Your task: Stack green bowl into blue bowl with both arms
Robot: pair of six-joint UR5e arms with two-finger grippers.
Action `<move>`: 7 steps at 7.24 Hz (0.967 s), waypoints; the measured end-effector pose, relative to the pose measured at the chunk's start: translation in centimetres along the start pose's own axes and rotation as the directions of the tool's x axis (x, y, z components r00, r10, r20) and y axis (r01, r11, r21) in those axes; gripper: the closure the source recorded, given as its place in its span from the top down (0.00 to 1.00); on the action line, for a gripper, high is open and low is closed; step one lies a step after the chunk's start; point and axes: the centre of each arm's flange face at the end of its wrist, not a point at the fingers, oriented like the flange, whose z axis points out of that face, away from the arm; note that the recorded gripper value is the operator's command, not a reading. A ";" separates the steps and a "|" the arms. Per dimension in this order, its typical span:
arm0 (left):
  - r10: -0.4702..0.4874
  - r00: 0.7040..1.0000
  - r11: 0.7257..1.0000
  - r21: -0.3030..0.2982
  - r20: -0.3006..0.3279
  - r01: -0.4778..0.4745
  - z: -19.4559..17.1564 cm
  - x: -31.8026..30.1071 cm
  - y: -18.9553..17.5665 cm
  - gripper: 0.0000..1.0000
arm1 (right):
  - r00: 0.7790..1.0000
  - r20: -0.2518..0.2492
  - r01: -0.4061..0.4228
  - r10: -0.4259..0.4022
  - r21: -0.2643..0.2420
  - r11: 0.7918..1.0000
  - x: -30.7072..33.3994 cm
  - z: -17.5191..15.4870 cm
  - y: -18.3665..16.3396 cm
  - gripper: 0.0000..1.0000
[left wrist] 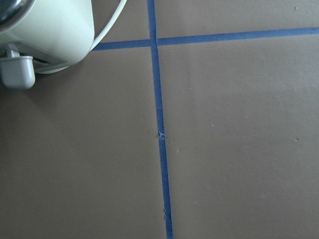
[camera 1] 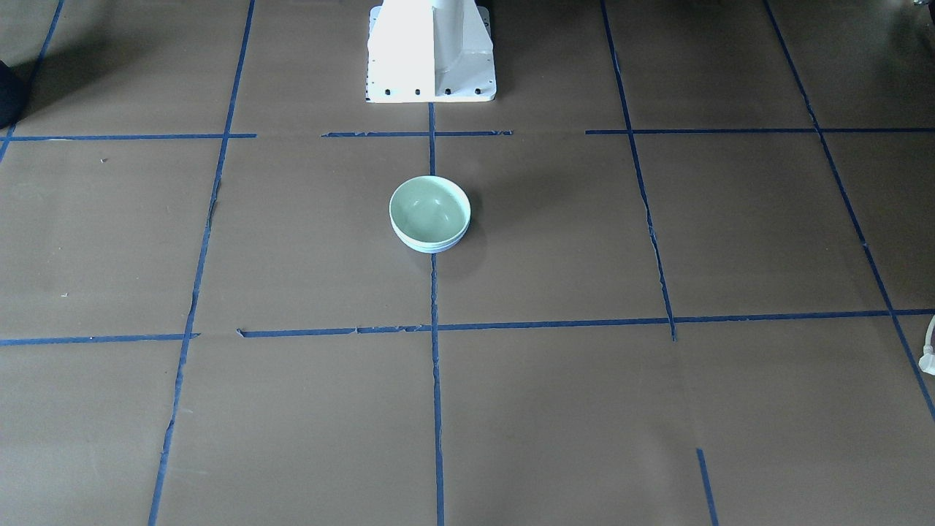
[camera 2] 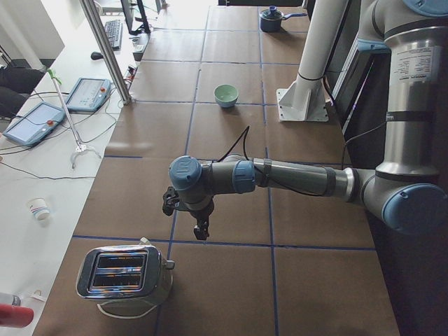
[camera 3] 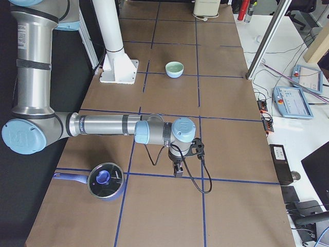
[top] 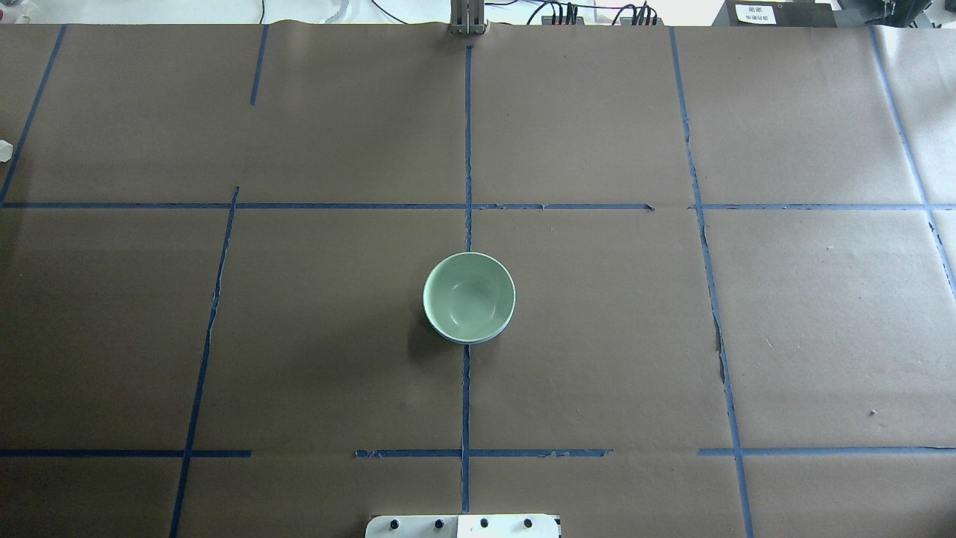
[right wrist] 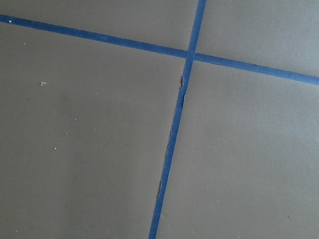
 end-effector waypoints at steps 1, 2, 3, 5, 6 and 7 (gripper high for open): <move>0.001 1.000 1.000 0.001 0.000 -0.001 0.0 0.0 0.0 1.00 | 1.000 -0.004 -0.013 0.013 0.006 1.000 -0.1 -0.3 -0.5 1.00; 0.002 1.000 1.000 0.002 0.000 -0.002 -0.1 0.0 0.0 1.00 | 0.999 -0.006 -0.033 0.033 0.013 0.999 -0.4 -0.7 -1.1 1.00; 0.001 1.000 1.000 0.001 0.000 -0.001 0.0 0.0 0.0 1.00 | 0.999 -0.007 -0.050 0.050 0.019 0.999 -0.5 -0.9 -1.5 1.00; -0.002 1.000 1.000 -0.002 -0.001 0.002 0.1 -0.1 -0.1 1.00 | 0.998 -0.005 -0.063 0.063 0.022 0.998 -0.6 -1.0 -1.8 1.00; -0.002 1.000 1.000 -0.002 0.000 0.002 0.1 -0.2 -0.1 1.00 | 0.998 -0.003 -0.065 0.066 0.021 0.998 -0.6 -1.0 -1.8 1.00; -0.002 1.000 1.000 -0.002 0.000 0.002 0.1 -0.2 -0.1 1.00 | 0.998 -0.001 -0.066 0.066 0.022 0.998 -0.7 -1.1 -1.8 1.00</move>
